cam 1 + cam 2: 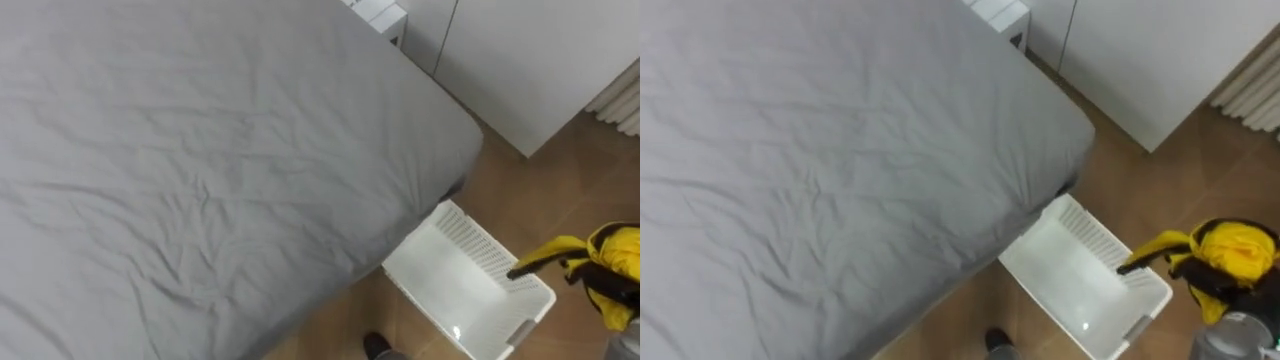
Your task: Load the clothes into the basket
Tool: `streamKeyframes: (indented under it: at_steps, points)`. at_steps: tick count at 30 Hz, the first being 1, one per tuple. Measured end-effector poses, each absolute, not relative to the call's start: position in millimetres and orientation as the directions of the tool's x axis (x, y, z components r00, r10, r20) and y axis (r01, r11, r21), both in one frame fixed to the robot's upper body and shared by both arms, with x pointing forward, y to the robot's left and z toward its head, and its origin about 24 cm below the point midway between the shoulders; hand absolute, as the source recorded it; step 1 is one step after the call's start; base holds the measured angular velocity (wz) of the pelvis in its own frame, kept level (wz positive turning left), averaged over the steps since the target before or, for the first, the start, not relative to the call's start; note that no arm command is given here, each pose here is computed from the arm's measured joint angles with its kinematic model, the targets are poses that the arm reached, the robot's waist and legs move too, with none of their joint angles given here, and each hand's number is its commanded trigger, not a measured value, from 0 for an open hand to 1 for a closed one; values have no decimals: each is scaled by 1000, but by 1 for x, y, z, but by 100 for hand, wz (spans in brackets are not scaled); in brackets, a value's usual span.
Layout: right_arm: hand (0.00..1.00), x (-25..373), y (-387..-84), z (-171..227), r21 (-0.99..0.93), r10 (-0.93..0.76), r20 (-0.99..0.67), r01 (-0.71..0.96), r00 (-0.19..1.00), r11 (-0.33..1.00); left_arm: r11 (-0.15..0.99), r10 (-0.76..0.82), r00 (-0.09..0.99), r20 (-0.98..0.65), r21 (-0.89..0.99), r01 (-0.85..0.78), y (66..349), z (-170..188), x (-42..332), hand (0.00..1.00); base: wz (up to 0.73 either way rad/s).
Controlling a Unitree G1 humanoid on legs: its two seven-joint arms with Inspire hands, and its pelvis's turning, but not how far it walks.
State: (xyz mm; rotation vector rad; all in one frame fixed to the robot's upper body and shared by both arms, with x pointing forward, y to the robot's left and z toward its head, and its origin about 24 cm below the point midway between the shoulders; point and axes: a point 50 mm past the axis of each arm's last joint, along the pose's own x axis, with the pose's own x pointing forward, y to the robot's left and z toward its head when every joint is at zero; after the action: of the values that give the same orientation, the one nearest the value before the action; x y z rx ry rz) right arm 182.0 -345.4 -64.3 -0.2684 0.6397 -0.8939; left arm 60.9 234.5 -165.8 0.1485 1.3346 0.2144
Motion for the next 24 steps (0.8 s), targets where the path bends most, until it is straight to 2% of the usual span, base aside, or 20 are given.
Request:
streamKeyframes:
  at_steps: [13, 14, 15, 24]
  points:
    - [100, 170, -338, -84, -489, -775, -489, 610, 400, 624, 970, 240, 262, -935, 217, -113, 230, -164, 76, 0, 8]
    - [19, 170, -338, -84, -490, -774, -490, 607, 402, 626, 970, 239, 265, -934, 217, -110, 230, -164, 77, 0, 9]
    - [0, 170, -337, -85, -490, -772, -492, 604, 403, 628, 971, 236, 272, -933, 217, -101, 229, -164, 79, 0, 13]
    - [0, 167, -337, -86, -488, -772, -500, 608, 393, 626, 974, 227, 296, -928, 213, -78, 227, -162, 89, 0, 12]
